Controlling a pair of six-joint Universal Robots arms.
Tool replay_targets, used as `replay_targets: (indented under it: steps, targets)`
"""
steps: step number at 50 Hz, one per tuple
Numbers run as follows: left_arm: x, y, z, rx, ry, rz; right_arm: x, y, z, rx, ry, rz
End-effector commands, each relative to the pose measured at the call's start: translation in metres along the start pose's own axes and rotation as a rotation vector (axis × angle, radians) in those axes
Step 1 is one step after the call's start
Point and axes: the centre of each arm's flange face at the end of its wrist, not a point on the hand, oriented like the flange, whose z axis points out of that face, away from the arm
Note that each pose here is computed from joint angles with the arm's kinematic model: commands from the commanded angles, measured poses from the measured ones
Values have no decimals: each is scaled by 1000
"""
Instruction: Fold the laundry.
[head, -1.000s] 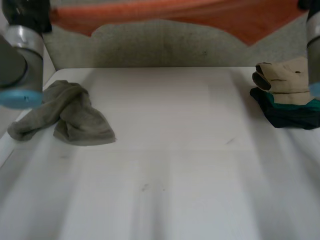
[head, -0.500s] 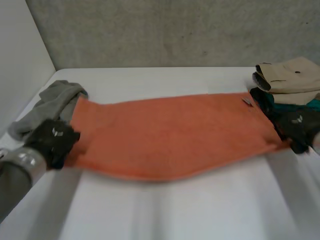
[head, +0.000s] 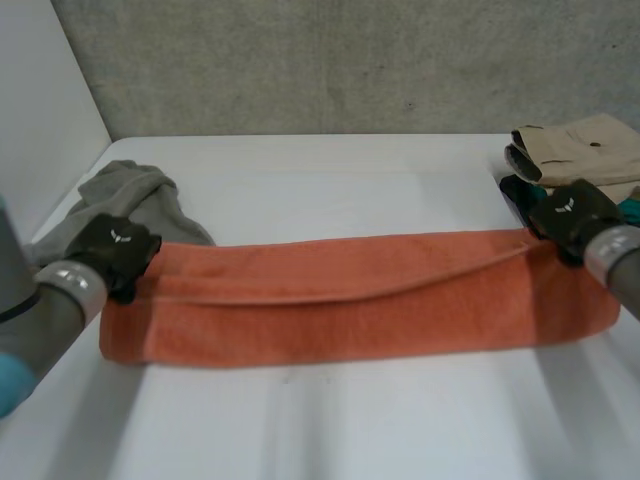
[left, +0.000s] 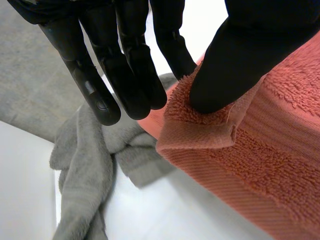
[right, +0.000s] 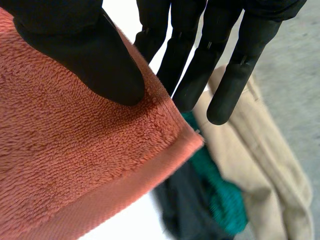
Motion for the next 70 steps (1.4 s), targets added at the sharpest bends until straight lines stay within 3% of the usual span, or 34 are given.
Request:
replay_targets:
  steps: [1,10,14,19,28,34,40,47,54,70]
  targets:
    - [9,-18,50,37,-48,-23,-10,-5,49,33,90,-32]
    - [11,-16,101,5,-152,-15,-16,-5,92,110,176,-51]
    - [31,-21,100,13,-124,8,-25,-2,102,127,176,-53]
    - [33,-26,98,23,-130,25,-35,-4,105,137,162,-52]
    - [16,-63,64,119,-162,8,-15,-19,75,140,160,40]
    - [13,-71,35,153,-148,10,-12,-28,32,99,40,143]
    - [36,-62,23,186,-3,30,-9,-7,5,9,-96,298]
    - [39,-55,32,213,-1,25,-8,20,-26,-69,-166,382]
    - [44,-43,57,208,-16,24,-7,49,-28,-97,-124,398]
    - [53,-39,50,201,8,22,-17,76,-4,-79,-99,332]
